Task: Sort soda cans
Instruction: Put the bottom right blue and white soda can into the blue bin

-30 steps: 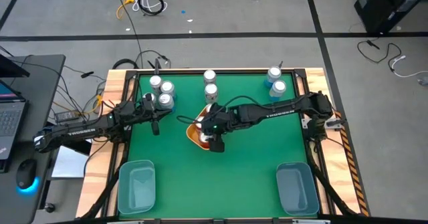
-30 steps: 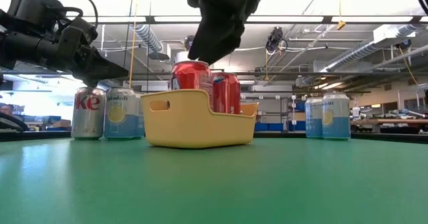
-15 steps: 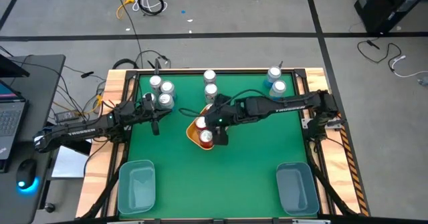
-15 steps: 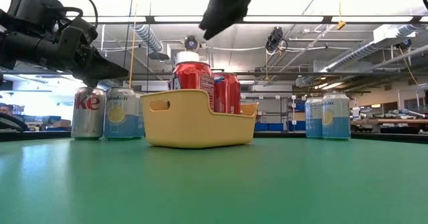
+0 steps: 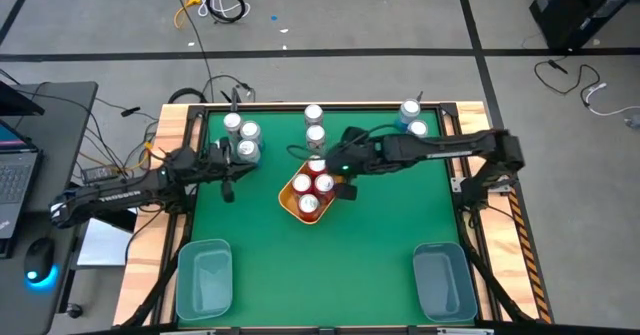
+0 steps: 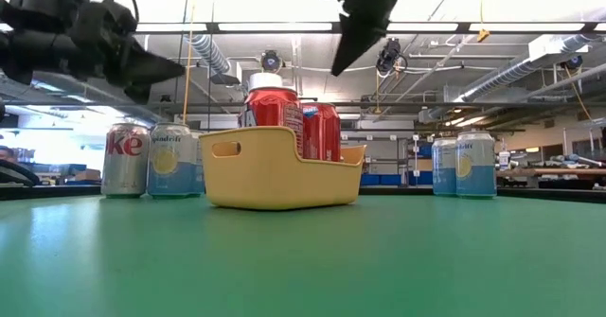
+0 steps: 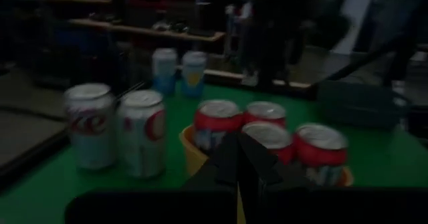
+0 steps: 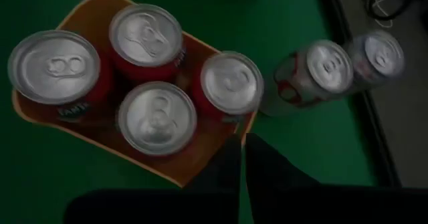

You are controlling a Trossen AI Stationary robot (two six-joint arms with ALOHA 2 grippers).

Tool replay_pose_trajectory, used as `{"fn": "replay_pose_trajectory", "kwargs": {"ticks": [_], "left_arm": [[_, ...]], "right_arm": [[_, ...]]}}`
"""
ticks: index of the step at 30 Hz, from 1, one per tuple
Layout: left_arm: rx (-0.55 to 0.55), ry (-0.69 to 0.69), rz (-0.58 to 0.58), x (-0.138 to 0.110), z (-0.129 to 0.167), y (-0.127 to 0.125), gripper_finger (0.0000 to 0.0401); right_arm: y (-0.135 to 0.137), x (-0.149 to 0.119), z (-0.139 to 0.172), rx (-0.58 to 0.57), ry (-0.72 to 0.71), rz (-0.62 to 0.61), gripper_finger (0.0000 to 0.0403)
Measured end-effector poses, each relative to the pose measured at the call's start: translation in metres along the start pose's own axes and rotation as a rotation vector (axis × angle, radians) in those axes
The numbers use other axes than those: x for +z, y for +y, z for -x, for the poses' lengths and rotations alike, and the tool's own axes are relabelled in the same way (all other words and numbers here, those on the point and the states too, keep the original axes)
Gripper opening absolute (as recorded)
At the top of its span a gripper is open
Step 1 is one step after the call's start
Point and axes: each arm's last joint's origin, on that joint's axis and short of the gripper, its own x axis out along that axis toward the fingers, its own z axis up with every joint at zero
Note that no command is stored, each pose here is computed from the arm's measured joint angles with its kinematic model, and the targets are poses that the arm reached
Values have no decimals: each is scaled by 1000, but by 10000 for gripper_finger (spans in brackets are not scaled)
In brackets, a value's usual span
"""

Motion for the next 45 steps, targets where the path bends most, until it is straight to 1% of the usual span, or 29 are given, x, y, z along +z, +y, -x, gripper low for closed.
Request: {"fn": "replay_pose_trajectory", "kwargs": {"ticks": [2,4,7,11,16,19,21,24,27,29,32,36,41,45], "left_arm": [[-40,-10,-14,5,0,-3,2],[-62,-16,-19,8,-1,-6,1],[-98,5,-18,9,-3,-10,1],[-136,91,-10,8,-9,-17,1],[-188,177,-27,12,-26,-30,1],[-219,278,-42,11,-38,-39,1],[-212,369,-53,5,-45,-43,0],[-174,474,-58,-8,-54,-49,0],[-185,514,-53,-18,-60,-56,0],[-208,506,-55,-19,-64,-60,0],[-236,460,-55,-16,-66,-66,0],[-274,385,-47,-8,-66,-71,0],[-294,368,-44,-6,-65,-72,0],[-296,372,-44,-7,-65,-72,0]], "right_arm": [[-3,-12,1,-1,-29,-36,3],[-6,-25,3,0,-72,-80,4],[-9,-45,3,3,-119,-145,1],[-10,-69,3,11,-160,-214,1],[-14,-86,11,-11,-184,-274,0],[-17,-94,17,-18,-198,-296,0],[-19,-99,24,-52,-195,-318,0],[-26,-109,37,-158,-169,-370,0],[-39,-120,52,-248,-165,-474,2],[-48,-127,59,-271,-157,-523,12],[-62,-136,68,-291,-137,-587,42],[-79,-148,70,-310,-54,-647,111],[-97,-160,63,-362,81,-705,230],[-109,-163,53,-408,144,-746,326]]}}
